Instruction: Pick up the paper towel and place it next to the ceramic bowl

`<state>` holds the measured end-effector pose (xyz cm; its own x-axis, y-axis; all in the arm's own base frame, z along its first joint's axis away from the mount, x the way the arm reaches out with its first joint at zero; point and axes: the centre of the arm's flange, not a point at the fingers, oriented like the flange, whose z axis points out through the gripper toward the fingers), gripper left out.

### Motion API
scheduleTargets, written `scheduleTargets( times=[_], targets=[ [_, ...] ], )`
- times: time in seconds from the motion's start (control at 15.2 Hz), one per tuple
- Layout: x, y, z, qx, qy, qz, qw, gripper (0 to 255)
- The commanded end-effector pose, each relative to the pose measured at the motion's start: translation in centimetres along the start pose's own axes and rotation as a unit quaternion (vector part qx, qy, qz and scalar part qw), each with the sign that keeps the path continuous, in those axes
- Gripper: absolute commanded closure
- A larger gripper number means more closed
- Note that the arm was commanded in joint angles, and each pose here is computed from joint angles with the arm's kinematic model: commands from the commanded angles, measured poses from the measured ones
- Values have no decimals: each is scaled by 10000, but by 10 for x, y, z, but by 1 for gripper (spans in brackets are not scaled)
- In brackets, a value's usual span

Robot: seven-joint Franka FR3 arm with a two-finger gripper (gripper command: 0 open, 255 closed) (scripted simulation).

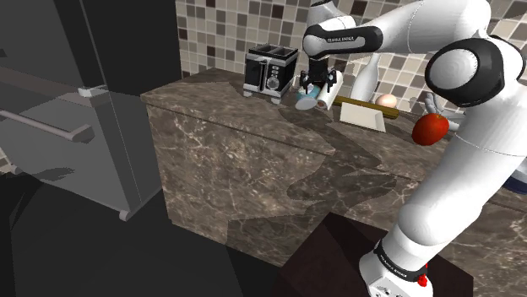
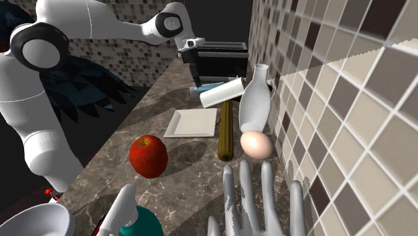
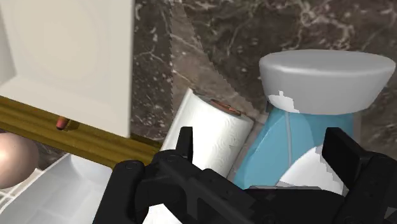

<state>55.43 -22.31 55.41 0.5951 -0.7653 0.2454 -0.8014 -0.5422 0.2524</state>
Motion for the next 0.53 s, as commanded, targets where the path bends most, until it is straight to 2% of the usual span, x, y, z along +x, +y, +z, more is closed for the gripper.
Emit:
scheduleTargets(
  times=[0.0, 0.13, 0.33, 0.46],
  targets=[
    [25, 7, 2, -147, 33, 396, 9991, 0],
    [46, 17, 6, -289, 61, 776, 9965, 0],
    [77, 35, 10, -499, 103, 1340, 9897, 0],
    [77, 36, 20, -499, 103, 1340, 9897, 0]
  ],
)
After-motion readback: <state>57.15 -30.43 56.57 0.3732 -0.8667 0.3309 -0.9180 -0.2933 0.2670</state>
